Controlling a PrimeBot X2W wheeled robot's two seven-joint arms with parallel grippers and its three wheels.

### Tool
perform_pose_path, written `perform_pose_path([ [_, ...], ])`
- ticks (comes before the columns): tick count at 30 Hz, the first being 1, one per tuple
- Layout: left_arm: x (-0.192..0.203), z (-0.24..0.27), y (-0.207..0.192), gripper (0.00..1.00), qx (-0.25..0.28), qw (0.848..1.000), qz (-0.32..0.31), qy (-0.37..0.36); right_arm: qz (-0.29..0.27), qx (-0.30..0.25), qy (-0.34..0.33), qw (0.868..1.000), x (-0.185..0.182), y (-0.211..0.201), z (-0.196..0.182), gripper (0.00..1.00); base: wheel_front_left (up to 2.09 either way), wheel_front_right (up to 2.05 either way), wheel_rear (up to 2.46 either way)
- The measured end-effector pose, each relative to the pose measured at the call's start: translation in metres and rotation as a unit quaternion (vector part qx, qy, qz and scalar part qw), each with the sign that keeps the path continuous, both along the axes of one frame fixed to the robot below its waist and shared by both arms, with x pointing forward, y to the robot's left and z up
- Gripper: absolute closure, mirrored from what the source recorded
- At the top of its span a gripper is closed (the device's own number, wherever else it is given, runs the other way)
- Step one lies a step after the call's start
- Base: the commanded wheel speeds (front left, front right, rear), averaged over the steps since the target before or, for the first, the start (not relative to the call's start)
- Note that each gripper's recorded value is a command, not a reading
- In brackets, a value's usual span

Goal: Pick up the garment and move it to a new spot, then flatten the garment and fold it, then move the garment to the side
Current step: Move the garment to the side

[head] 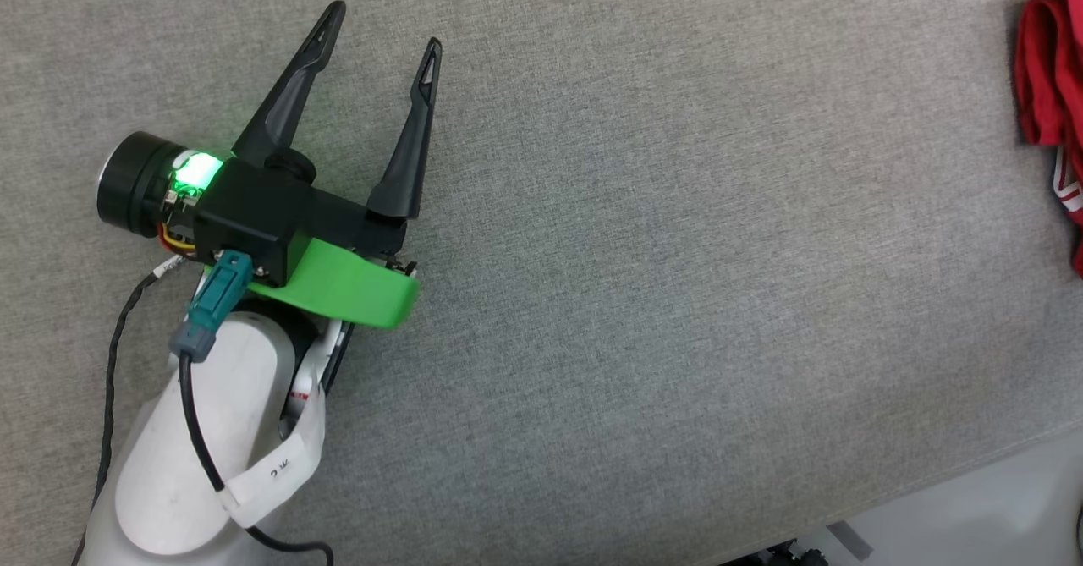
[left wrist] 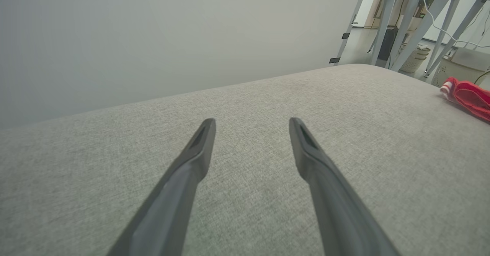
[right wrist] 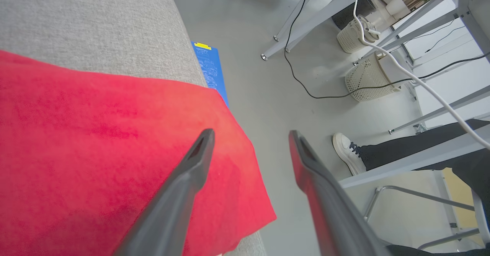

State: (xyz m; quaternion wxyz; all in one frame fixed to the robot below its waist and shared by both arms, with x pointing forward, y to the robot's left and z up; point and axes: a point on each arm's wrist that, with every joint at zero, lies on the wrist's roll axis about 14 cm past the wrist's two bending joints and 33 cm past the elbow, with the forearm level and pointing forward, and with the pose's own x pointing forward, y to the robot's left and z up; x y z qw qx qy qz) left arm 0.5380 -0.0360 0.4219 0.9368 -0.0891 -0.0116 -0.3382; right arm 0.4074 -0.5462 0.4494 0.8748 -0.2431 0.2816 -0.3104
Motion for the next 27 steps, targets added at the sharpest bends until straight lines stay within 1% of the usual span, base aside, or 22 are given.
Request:
perform_pose_path([
  [2,-0.001,0.003,0.0,0.0,-0.002,1.0,0.002,-0.001,0.003,-0.011,-0.016,1.0,-0.002,0.001,0.006,0.0,0.0,0.0,0.0],
  [4,-0.002,0.005,0.001,0.0,-0.004,1.0,0.005,-0.001,0.005,-0.013,-0.024,1.0,-0.007,0.006,0.005,0.0,0.0,0.0,0.0],
  [9,-0.011,0.009,0.007,0.0,-0.013,1.0,0.022,0.01,-0.001,0.004,-0.051,0.999,-0.022,0.022,-0.005,0.0,0.0,0.0,0.0],
  [11,-0.018,0.009,0.012,0.0,-0.011,0.999,0.03,0.016,0.001,0.013,-0.078,0.997,-0.023,0.031,-0.002,0.0,0.0,0.0,0.0],
  [14,-0.026,0.011,0.021,0.0,-0.006,0.999,0.045,0.024,0.009,0.026,-0.13,0.991,-0.022,0.046,0.008,0.0,0.0,0.0,0.0],
  [16,-0.033,0.013,0.027,0.0,-0.007,0.998,0.055,0.031,0.01,0.038,-0.153,0.987,-0.03,0.055,0.01,0.0,0.0,0.0,0.0],
  [20,-0.049,0.02,0.042,0.0,-0.005,0.996,0.081,0.043,0.012,0.066,-0.181,0.981,-0.055,0.074,0.006,0.0,0.0,0.0,0.0],
  [24,-0.066,0.028,0.06,0.0,0.0,0.993,0.108,0.048,0.023,0.09,-0.207,0.974,-0.072,0.095,0.006,0.0,0.0,0.0,0.0],
  [27,-0.084,0.038,0.077,0.0,0.011,0.99,0.13,0.045,0.038,0.114,-0.234,0.965,-0.084,0.116,0.009,0.0,0.0,0.0,0.0],
])
